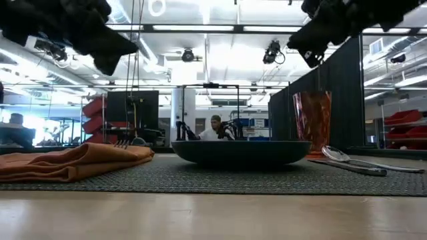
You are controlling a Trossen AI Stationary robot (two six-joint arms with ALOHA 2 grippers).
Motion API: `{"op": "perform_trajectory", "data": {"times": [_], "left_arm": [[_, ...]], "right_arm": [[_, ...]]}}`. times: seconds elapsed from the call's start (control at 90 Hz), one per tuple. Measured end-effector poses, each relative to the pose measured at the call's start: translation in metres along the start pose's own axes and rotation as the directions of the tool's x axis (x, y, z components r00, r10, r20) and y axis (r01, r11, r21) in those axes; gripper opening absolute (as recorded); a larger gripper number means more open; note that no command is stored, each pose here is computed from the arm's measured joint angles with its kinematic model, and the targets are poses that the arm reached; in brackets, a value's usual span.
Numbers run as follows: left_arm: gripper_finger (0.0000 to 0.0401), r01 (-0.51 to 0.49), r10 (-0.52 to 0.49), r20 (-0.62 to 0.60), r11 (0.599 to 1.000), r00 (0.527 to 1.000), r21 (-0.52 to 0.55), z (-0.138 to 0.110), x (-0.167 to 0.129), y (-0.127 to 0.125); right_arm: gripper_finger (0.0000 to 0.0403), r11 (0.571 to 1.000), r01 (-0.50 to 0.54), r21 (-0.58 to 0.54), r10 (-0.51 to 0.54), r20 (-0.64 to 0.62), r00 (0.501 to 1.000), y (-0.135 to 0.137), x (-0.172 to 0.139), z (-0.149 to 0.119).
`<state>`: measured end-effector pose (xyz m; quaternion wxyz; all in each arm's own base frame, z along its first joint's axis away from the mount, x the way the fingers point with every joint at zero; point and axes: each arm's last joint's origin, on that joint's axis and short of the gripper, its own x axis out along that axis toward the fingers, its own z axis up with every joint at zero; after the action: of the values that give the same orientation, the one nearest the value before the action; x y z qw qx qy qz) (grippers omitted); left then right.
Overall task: Set table place
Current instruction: Return to Home Position
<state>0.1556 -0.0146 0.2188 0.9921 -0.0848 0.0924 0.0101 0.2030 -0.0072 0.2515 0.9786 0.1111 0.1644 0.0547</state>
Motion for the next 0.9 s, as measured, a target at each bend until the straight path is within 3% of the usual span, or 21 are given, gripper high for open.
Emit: {"op": "perform_trajectory", "data": {"times": [0.411,0.644,0.9], "left_arm": [[0.0,-0.013,0.013,0.08,1.0,0.997,-0.006,-0.016,-0.02,0.006],[0.0,-0.009,0.01,0.113,1.0,0.993,-0.01,-0.017,-0.025,0.007],[0.0,-0.02,0.019,0.147,1.0,0.989,0.003,-0.014,-0.029,0.008]], "right_arm": [[0.0001,0.998,0.054,0.034,-0.056,0.076,0.995,0.01,-0.015,-0.037],[0.0,0.999,0.03,-0.037,-0.02,0.245,0.969,0.008,-0.03,-0.063],[0.0,0.998,0.033,-0.055,-0.014,0.319,0.948,0.0,-0.039,-0.078]]}}
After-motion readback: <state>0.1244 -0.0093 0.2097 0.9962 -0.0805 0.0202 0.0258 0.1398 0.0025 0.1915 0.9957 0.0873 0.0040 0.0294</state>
